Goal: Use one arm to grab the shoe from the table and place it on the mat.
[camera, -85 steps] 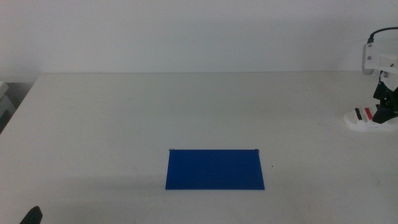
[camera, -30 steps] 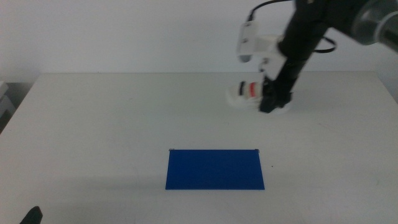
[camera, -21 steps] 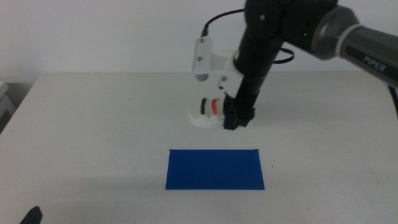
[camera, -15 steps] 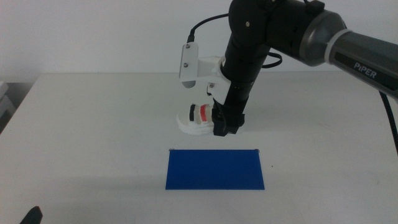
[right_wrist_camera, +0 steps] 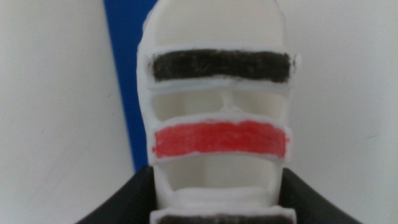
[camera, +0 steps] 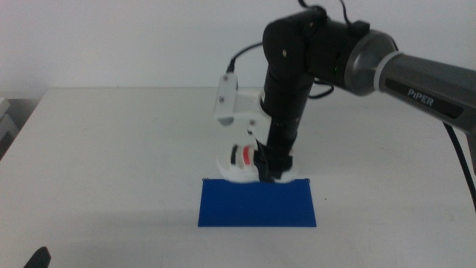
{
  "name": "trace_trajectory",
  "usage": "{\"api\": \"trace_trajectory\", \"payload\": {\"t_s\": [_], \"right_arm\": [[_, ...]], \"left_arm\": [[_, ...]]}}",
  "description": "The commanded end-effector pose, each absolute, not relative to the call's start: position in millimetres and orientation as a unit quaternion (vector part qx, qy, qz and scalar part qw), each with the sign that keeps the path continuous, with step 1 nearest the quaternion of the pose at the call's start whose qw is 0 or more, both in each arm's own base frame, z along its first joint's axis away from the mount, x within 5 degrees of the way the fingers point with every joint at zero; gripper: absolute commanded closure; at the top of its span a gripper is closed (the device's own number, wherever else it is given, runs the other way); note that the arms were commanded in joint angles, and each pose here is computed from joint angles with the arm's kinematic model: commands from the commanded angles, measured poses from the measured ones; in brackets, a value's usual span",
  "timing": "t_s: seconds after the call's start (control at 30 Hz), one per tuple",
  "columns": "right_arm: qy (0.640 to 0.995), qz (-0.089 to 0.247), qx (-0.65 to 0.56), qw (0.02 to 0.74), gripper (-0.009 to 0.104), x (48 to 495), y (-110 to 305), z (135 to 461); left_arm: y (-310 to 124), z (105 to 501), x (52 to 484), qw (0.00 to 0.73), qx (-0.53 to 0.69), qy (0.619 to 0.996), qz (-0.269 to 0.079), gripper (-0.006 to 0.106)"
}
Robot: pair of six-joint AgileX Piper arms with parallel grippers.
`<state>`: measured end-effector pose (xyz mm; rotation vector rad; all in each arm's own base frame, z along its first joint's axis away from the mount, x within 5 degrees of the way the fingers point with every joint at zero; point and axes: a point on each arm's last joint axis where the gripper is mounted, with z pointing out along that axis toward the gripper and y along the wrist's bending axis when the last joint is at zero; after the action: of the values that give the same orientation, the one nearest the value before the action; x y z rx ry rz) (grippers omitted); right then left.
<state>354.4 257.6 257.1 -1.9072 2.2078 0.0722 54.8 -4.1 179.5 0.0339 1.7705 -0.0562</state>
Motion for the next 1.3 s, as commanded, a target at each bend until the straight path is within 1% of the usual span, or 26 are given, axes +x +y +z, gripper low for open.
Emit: {"api": "trace_trajectory", "payload": {"t_s": [0.0, 0.1, 0.47, 0.63, 1.0, 1.13, 1.27], "right_arm": [[0.747, 0.023, -0.655, 0.106, 0.099, 343, 249, 276], [0.739, 0.028, -0.667, 0.093, 0.099, 340, 248, 263], [0.731, 0.03, -0.668, 0.137, 0.099, 349, 267, 239], [0.733, 0.036, -0.667, 0.129, 0.099, 352, 270, 226], [0.733, 0.031, -0.667, 0.129, 0.099, 355, 271, 218], [0.734, 0.034, -0.667, 0.12, 0.091, 356, 272, 211], [0.735, 0.036, -0.666, 0.121, 0.077, 356, 273, 211]], "left_arm": [[-4, 185, 55, 0.665, 0.01, 0.746, -0.029, 0.007], [-4, 185, 55, 0.665, 0.01, 0.746, -0.029, 0.007], [-4, 185, 55, 0.665, 0.01, 0.746, -0.029, 0.007], [-4, 185, 55, 0.665, 0.01, 0.746, -0.029, 0.007], [-4, 185, 55, 0.665, 0.01, 0.746, -0.029, 0.007], [-4, 185, 55, 0.665, 0.01, 0.746, -0.029, 0.007], [-4, 185, 55, 0.665, 0.01, 0.746, -0.029, 0.007]]}}
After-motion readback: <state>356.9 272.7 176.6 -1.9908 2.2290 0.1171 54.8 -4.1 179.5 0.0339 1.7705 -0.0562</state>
